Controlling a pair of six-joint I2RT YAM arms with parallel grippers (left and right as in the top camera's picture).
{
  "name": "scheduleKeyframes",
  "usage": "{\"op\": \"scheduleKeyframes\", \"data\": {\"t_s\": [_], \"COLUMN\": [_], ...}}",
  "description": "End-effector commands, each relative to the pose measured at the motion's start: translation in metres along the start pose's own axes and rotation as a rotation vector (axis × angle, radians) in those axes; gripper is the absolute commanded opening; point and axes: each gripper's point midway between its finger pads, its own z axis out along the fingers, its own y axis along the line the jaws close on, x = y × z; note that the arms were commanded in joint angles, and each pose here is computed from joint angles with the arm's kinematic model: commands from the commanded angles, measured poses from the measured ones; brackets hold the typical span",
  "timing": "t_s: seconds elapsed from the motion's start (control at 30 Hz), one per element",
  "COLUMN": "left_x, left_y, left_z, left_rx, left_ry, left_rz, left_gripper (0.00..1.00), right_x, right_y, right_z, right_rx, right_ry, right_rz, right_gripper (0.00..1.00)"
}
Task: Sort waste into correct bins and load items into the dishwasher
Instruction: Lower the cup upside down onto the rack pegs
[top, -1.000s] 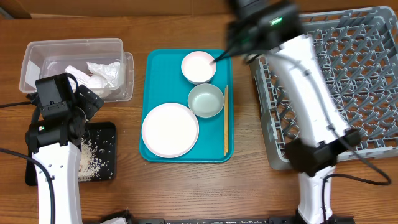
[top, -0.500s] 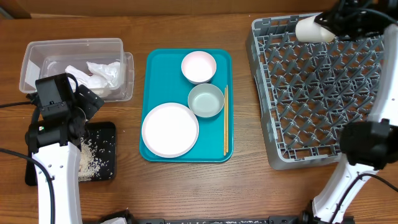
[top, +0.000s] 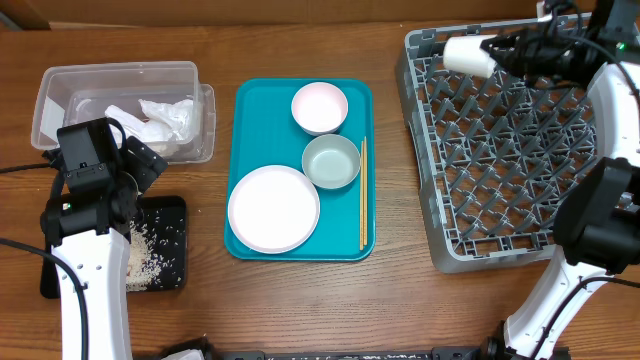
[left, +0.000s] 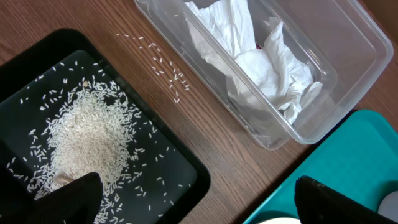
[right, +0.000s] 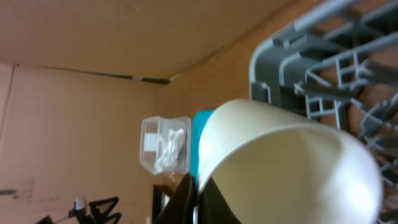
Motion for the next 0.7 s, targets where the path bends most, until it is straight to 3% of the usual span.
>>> {"op": "scheduleKeyframes", "data": {"t_s": [0.0, 0.67], "left_x": [-0.006, -0.006], "left_y": [-0.002, -0.002], "left_z": [-0.006, -0.006], "left_rx": [0.015, 0.016], "left_ry": [-0.019, -0.019], "left_rz": [0.012, 0.011], "left_gripper": [1.00, 1.00], "right_x": [0.008, 0.011], "right_y": [-0.011, -0.058], "right_z": [0.004, 0.005], "right_rx": [-0.042, -0.056], "right_ry": [0.018, 0.025], "right_rz": [0.161, 0.254], "right_gripper": [0.04, 0.04]}}
